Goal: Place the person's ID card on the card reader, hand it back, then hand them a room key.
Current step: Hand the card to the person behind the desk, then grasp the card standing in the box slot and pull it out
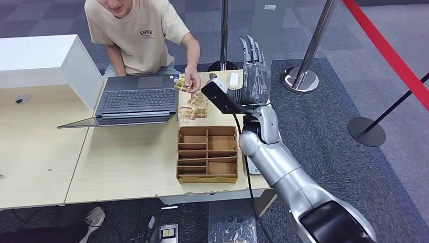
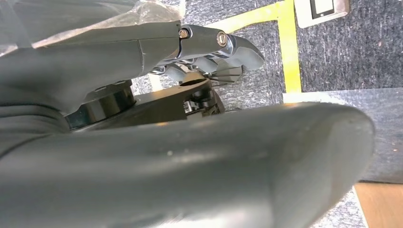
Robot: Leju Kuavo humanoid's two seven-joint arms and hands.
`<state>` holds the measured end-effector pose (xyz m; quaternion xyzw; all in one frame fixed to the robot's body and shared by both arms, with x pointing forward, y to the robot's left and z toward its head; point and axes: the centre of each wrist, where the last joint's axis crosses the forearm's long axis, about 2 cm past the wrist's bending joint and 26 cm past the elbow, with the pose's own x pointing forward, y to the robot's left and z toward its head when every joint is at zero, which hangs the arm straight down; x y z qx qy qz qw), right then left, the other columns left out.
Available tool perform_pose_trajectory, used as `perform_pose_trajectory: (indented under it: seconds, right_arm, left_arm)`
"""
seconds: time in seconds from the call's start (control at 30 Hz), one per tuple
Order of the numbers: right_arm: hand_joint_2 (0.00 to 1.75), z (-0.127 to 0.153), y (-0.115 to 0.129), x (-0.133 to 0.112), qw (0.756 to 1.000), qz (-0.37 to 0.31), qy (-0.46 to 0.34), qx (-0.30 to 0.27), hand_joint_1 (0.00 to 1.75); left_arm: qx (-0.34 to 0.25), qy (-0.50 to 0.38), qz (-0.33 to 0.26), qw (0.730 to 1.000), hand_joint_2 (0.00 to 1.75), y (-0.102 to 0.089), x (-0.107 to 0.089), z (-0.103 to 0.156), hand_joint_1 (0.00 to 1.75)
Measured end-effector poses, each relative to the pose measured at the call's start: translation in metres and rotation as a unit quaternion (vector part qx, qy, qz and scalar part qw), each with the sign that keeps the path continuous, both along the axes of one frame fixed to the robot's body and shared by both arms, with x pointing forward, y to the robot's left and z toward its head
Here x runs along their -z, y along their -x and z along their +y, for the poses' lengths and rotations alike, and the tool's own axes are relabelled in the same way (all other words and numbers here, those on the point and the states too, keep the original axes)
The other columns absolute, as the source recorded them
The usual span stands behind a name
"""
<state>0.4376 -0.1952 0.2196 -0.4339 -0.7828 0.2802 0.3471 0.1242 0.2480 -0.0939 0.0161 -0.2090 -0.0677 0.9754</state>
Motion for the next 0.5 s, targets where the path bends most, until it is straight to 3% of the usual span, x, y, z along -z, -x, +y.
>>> perform_pose_trajectory:
  seconds: [0.13, 0.23, 0.4, 0.5]
  right_arm:
    - [0.00, -0.002, 0.004, 0.002, 0.985, 0.037, -0.167, -0.014, 0.00]
    - [0.00, -0.001, 0.011, 0.008, 0.950, 0.094, -0.296, -0.030, 0.00]
    - [0.00, -0.002, 0.036, 0.015, 0.898, 0.135, -0.406, -0.101, 0.00]
    - [0.00, -0.005, 0.063, 0.028, 0.870, 0.146, -0.449, -0.142, 0.00]
  left_arm:
    - [-0.009, 0.001, -0.004, 1.000, 0.00, 0.006, 0.002, 0.001, 0.00]
    - [-0.020, 0.001, -0.007, 1.000, 0.00, 0.012, 0.003, 0.001, 0.00]
    - [-0.043, 0.002, -0.009, 0.999, 0.00, 0.023, 0.006, 0.005, 0.00]
    - [-0.059, -0.002, -0.007, 0.998, 1.31, 0.032, 0.008, 0.009, 0.00]
